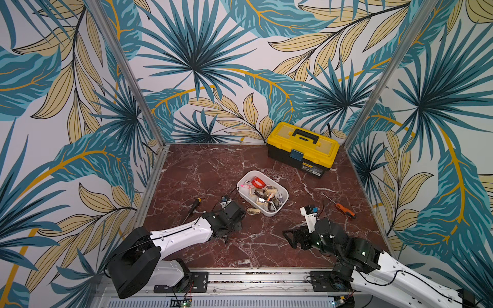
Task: Put the watch into the storage box
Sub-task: Pick up the watch at the center of the board.
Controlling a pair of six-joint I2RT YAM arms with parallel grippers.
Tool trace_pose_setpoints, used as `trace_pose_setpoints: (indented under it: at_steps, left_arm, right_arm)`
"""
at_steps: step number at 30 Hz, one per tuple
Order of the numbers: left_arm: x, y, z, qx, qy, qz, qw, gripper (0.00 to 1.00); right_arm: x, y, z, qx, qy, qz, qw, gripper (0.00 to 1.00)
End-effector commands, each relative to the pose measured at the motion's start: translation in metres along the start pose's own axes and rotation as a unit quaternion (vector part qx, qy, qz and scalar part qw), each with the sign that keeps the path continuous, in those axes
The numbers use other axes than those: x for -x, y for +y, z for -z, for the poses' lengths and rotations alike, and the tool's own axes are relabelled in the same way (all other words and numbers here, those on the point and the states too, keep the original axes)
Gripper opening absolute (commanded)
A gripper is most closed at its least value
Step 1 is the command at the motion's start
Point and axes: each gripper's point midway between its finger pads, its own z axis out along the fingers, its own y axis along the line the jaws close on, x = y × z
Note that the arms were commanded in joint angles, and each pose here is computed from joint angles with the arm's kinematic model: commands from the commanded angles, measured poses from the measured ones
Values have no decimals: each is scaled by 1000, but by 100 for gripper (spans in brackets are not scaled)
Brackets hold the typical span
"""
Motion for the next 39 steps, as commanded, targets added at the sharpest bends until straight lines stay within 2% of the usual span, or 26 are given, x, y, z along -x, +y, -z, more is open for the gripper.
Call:
trace_pose_setpoints:
  at_steps: [1,7,15,22,30,35,39]
  left_arm:
    - [10,-3,5,5,-5,-25,1000,23]
    - [20,-5,7,15,2,-64,998,19]
    - [33,-3,24,73,38,-165,983,16]
    - [55,-9,46,128,73,-259,955,15]
    - [83,-55,47,126,95,-344,925,13]
    - [105,-91,30,121,101,-392,906,13]
    - [118,-108,9,134,109,-420,891,13]
  right_arm:
    - [3,2,0,0,-6,8,1000,100]
    - [6,2,0,-2,-7,10,1000,100]
    - [4,1,0,-7,-3,7,1000,100]
    - [6,-1,2,-12,-8,5,1000,100]
    - [10,-7,8,-23,-26,-8,999,100]
    - [14,-8,17,-16,-44,-17,999,100]
    - [10,-10,18,-18,-36,-20,999,100]
